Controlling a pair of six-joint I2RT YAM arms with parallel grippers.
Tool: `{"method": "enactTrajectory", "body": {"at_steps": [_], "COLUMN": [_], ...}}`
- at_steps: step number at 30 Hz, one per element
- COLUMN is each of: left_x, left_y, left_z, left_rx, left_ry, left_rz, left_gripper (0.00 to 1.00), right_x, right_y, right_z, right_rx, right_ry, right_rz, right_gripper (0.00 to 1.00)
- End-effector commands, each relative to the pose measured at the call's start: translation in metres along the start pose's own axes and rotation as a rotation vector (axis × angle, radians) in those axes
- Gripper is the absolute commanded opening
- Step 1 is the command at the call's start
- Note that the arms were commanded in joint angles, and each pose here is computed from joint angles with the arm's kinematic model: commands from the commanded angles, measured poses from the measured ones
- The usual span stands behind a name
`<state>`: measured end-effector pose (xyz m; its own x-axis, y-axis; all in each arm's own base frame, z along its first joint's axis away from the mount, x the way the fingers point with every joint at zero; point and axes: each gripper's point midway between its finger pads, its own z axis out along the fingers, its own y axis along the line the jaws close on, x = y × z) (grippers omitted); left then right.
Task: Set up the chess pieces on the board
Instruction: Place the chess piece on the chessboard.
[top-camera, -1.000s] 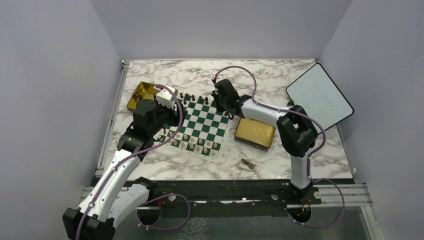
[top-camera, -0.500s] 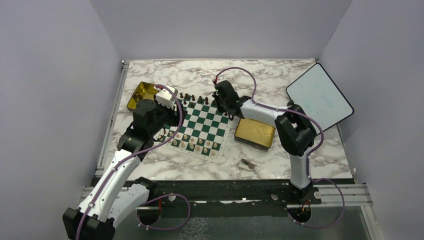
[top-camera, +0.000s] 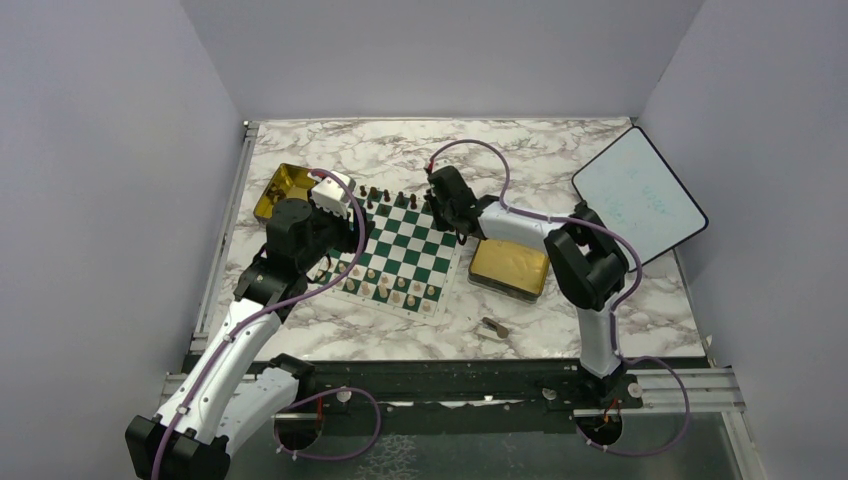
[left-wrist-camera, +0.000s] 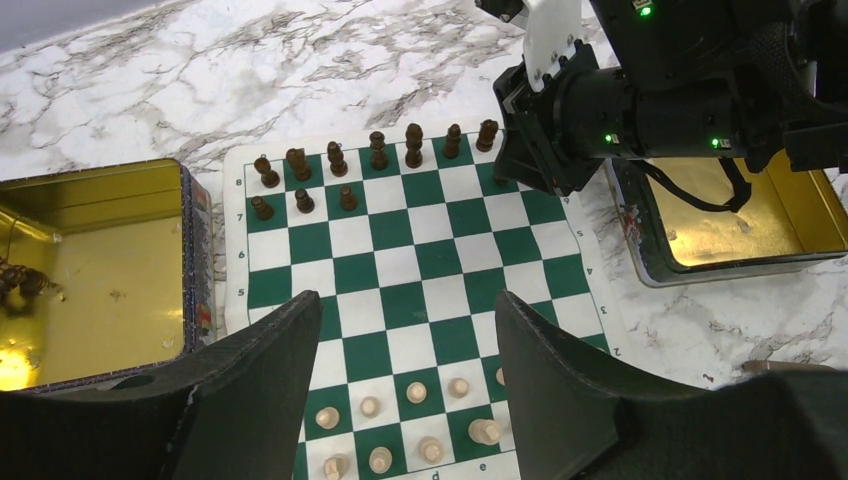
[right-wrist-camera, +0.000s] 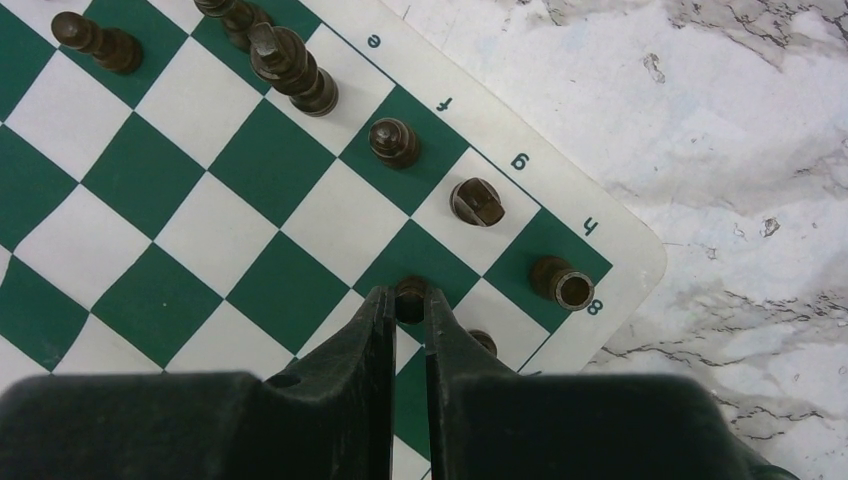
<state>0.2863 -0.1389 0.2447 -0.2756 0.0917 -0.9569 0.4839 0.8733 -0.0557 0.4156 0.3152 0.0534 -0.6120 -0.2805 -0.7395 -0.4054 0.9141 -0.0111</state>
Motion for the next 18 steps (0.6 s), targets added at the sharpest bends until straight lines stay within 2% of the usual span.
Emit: {"method": "enactTrajectory", "body": {"at_steps": [1, 9, 18], "left_x": [0.0024, 0.0027, 0.0031], "left_y": [0.0006, 0.0005, -0.0001], "left_z": [-0.0019, -0.0022, -0.0018], "left_rx": [-0.006, -0.005, -0.002], "left_ry": [0.002, 0.002, 0.004], "left_rz": [0.01, 0.01, 0.01], "left_gripper": [0.66, 0.66, 0.66], "right_x": [0.0076, 0.0118, 0.0088], "right_y": [0.001, 0.0018, 0.0022], "right_z": [0.0095, 0.0131, 0.0134], "right_rx": [0.017, 0.018, 0.021], "right_ry": [0.002, 0.014, 0.014], "right_rz": [0.001, -0.001, 0.001], "right_gripper": [0.16, 0.18, 0.29]}}
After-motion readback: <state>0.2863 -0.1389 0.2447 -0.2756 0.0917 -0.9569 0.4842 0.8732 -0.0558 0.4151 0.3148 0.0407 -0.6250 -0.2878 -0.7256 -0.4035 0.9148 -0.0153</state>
